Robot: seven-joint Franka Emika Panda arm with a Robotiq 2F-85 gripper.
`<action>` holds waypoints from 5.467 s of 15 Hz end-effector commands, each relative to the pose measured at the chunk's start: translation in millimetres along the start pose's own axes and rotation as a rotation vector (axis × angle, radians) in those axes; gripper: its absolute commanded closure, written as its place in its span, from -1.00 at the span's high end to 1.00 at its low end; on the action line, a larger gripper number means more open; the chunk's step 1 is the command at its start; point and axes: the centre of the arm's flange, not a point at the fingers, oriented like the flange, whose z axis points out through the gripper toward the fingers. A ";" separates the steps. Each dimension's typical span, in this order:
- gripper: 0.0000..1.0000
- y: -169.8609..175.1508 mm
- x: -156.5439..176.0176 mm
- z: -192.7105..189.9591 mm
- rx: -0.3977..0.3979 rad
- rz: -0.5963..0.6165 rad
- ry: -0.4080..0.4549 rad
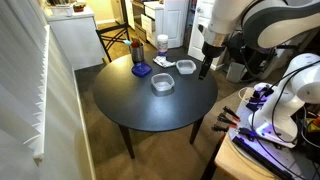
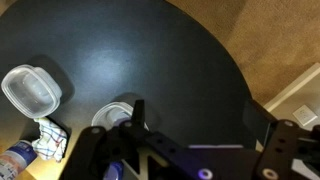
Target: Stack the lunchboxes
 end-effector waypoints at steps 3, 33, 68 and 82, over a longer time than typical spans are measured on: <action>1.00 0.0 0.0 0.0 0.000 0.000 0.000; 1.00 37.2 205.1 177.9 0.342 0.100 0.055; 1.00 120.5 287.1 357.5 0.244 0.127 -0.070; -0.71 132.6 285.6 391.9 0.250 0.296 -0.084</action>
